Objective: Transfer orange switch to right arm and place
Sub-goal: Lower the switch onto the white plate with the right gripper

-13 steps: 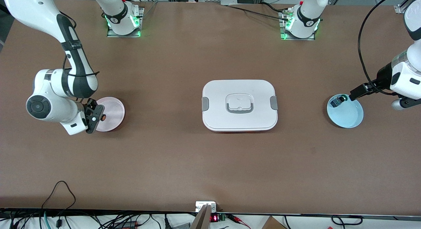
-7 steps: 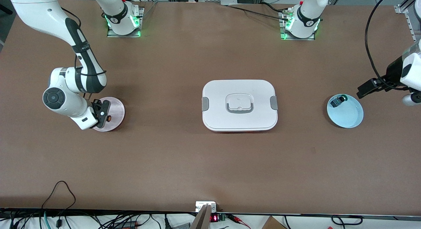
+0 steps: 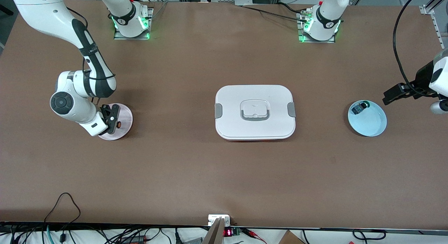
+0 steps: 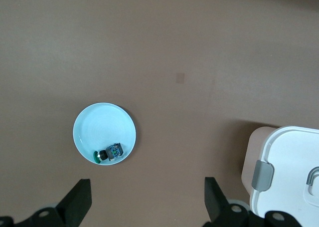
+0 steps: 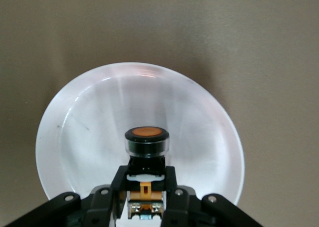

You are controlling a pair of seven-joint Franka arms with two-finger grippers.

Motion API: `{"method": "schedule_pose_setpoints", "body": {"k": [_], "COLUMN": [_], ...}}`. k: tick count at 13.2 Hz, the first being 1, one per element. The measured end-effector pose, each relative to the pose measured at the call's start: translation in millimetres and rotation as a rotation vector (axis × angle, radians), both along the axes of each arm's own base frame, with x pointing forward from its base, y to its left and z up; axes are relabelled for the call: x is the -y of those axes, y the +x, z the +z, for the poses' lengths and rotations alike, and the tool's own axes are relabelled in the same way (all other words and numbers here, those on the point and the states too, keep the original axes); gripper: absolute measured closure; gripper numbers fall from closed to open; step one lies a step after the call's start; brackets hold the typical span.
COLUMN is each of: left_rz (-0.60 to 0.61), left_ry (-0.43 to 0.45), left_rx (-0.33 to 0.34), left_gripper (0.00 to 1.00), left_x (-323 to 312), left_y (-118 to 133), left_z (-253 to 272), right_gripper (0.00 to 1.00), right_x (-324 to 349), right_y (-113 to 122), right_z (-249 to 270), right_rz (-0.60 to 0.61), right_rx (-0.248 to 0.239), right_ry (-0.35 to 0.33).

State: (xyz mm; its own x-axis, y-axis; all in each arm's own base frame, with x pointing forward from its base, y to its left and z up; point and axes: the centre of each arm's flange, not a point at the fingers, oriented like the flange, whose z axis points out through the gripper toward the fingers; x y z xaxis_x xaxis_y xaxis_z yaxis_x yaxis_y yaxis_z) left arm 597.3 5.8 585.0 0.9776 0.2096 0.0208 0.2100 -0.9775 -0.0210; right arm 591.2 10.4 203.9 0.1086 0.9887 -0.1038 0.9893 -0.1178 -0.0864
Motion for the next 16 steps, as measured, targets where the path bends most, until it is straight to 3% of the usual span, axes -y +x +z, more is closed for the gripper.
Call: {"method": "schedule_pose_setpoints", "body": {"k": [4, 7, 11, 14, 16], "left_rz": [0.000, -0.007, -0.007, -0.006, -0.006], "left_ry": [0.000, 0.000, 0.000, 0.000, 0.000], "left_rx": [0.003, 0.003, 0.003, 0.003, 0.003], "left_gripper": [0.00, 0.00, 0.00, 0.00, 0.00], "left_x": [-0.5, 3.3, 3.3, 2.4, 2.4], "left_y": [0.5, 0.5, 0.5, 0.5, 0.5], "left_z": [1.4, 1.5, 1.7, 1.7, 1.8], "right_gripper": [0.66, 0.39, 0.00, 0.00, 0.00], "right_x": [-3.8, -2.6, -0.8, -4.6, -7.3], "right_y": [-7.7, -8.2, 2.0, 21.8, 31.6], "right_z": [-6.5, -5.5, 27.2, 81.8, 108.4], "right_rz": [0.013, -0.025, -0.231, -0.498, -0.669], "right_rx": [-0.003, 0.001, 0.050, 0.014, -0.004], "right_ry": [0.003, 0.002, 0.039, 0.118, 0.116]}}
